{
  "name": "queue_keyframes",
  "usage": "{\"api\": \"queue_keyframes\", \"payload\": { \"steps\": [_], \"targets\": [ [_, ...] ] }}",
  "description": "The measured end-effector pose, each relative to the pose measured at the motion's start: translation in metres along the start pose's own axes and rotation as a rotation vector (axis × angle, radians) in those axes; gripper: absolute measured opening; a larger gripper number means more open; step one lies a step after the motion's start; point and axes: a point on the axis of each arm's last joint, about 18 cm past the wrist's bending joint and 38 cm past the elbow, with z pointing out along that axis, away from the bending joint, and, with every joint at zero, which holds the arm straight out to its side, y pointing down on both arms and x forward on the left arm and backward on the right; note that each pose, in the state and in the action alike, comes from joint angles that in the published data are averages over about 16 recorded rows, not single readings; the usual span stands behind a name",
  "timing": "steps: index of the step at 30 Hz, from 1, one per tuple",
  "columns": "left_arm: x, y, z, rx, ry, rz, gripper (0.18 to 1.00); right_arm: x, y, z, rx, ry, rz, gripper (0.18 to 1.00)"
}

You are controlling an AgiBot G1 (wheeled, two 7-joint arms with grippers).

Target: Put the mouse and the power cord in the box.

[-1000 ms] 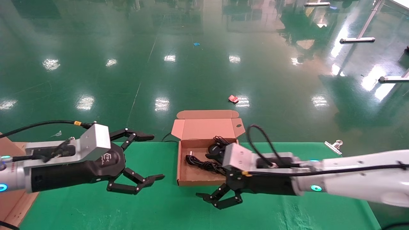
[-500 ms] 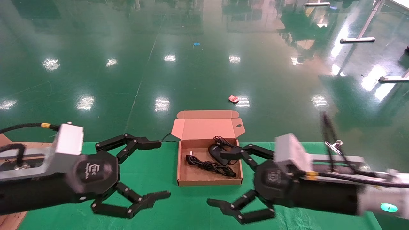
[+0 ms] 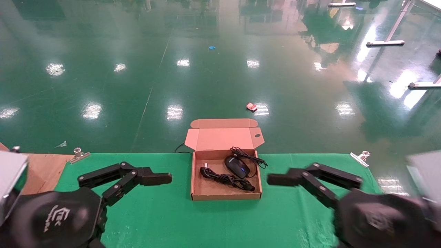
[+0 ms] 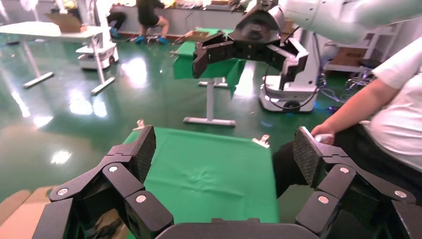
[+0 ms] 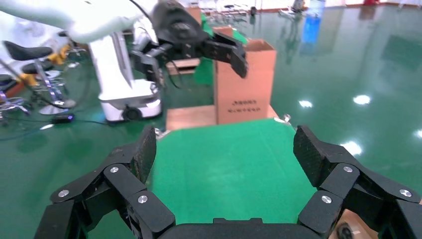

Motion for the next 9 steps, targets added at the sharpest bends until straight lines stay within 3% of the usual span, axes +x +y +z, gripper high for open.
{"api": "queue_keyframes", "payload": {
  "steps": [9],
  "targets": [
    [0.007,-0.005,-0.003,0.015,0.018,0.0,1.001,-0.013,-0.012,-0.011,0.017,-0.024,-0.009,1.001]
  ]
}}
